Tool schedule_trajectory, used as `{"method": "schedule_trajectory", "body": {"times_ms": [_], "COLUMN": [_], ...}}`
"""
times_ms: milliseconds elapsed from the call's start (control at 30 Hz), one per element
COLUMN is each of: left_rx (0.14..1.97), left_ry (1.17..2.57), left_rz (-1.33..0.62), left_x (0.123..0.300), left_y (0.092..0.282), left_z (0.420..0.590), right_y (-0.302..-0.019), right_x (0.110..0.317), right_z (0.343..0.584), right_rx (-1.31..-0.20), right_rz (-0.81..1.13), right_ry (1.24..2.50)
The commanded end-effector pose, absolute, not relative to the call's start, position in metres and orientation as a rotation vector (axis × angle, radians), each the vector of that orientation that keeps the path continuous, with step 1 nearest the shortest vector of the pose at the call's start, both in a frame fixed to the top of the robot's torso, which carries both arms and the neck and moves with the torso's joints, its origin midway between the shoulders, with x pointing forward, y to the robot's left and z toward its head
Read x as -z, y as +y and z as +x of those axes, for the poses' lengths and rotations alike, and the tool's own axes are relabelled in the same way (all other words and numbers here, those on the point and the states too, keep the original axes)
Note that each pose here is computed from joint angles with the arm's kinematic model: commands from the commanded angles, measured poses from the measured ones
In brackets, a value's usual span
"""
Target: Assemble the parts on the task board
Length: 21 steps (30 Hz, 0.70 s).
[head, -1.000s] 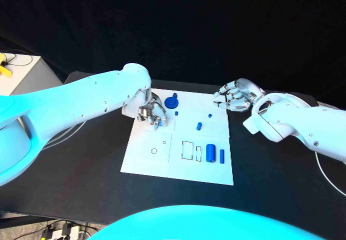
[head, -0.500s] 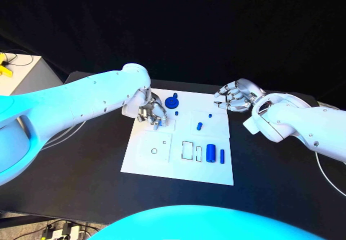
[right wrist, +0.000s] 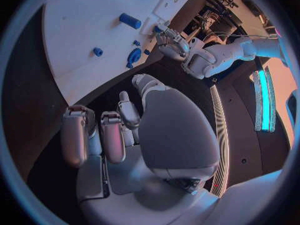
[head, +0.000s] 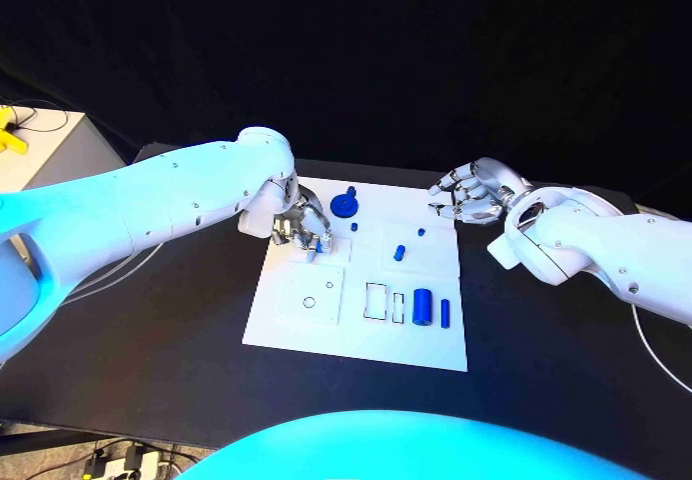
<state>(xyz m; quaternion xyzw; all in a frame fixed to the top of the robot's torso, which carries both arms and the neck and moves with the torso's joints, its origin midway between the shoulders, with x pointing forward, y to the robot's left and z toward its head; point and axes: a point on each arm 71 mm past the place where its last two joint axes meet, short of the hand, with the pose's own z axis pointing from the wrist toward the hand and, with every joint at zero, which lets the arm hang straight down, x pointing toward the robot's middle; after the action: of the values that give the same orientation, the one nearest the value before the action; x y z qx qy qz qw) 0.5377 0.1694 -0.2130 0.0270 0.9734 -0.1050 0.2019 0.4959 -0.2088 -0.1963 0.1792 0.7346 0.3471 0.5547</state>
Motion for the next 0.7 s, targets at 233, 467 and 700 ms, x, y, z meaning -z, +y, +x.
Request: {"method": "schedule_trajectory", "body": {"times_ms": [233,467,700], "left_rx": [0.367,0.386,0.432], "left_ry": [2.742,2.744,2.749], "left_rz": [0.088,0.086,0.057], "left_x": [0.2,0.195,0.192], "left_y": [0.168,0.17,0.171], "left_z": [0.533,0.533,0.533], "right_y": [-0.209,-0.209,-0.207], "right_x": [0.198,0.198,0.198], "right_z": [0.495,0.495,0.494], "right_rx": [-0.823,-0.822,-0.841], "right_rz": [0.404,0.405,0.395], "right_ry": [1.751,1.754,1.751]}}
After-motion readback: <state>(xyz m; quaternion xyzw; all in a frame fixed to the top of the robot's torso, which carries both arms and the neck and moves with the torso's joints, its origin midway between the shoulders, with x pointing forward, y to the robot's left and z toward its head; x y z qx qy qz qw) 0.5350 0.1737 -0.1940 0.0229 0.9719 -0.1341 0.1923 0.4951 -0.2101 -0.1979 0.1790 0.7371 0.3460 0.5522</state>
